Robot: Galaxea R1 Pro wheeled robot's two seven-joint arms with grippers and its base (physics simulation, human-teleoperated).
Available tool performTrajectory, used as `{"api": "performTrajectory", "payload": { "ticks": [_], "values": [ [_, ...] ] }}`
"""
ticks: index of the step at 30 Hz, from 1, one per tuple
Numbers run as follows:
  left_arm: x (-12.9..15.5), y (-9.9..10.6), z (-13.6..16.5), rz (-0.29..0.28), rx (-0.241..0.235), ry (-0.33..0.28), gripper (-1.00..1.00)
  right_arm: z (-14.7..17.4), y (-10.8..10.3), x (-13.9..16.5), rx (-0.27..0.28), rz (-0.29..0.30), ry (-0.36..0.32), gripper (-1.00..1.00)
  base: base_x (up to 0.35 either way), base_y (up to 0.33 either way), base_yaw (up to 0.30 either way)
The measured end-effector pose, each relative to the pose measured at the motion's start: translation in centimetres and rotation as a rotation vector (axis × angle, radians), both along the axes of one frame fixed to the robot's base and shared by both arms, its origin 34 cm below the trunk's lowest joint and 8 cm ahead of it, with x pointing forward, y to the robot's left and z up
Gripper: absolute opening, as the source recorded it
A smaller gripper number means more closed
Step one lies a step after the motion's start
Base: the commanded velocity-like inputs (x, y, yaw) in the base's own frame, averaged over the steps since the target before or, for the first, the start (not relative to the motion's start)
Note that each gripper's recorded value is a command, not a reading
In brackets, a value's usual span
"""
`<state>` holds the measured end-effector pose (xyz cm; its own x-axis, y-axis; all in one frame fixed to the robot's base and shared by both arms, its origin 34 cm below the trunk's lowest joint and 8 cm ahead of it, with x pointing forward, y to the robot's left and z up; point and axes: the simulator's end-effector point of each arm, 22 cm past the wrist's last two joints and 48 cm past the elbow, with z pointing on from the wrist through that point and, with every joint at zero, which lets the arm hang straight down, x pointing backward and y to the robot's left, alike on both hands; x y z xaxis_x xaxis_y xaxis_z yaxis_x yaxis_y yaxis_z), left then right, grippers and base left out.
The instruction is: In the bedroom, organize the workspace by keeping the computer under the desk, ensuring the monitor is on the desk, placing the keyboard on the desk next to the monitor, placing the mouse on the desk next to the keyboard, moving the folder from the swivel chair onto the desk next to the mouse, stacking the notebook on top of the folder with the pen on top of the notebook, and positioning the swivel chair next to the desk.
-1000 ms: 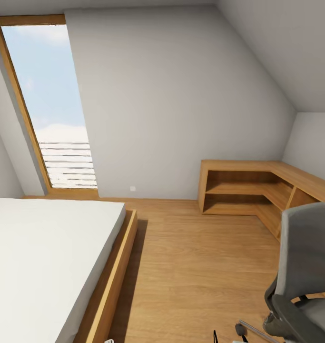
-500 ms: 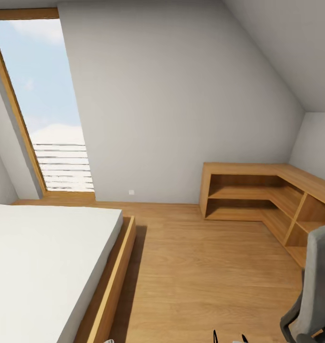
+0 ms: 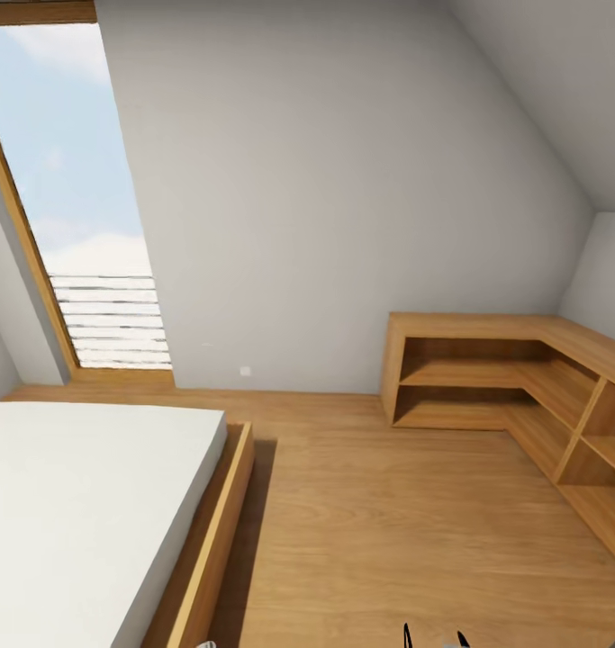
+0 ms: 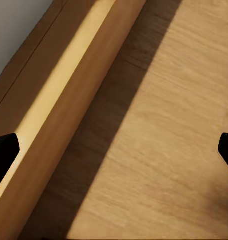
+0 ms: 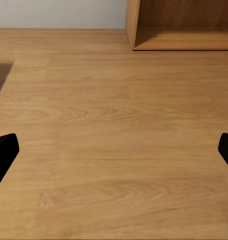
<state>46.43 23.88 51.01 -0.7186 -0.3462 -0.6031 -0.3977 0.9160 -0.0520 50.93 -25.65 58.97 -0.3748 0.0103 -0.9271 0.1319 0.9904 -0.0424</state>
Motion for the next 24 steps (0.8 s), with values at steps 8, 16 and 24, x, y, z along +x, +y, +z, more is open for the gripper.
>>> {"api": "performTrajectory", "payload": {
  "ticks": [8,16,24],
  "values": [
    [-0.02,-0.01,-0.02,0.0,0.0,0.001,1.0,-0.02,-0.02,-0.02,0.0,-0.001,0.001,1.0,0.331,-0.031,0.0],
    [-0.04,-0.03,-0.04,-0.001,-0.001,0.003,1.0,0.0,-0.02,0.01,0.0,-0.001,0.0,1.0,0.306,-0.177,0.0],
    [-0.05,-0.03,-0.04,-0.001,-0.001,0.003,1.0,-0.03,-0.01,-0.04,0.0,0.0,0.001,1.0,0.301,-0.171,0.0]
  ]
}}
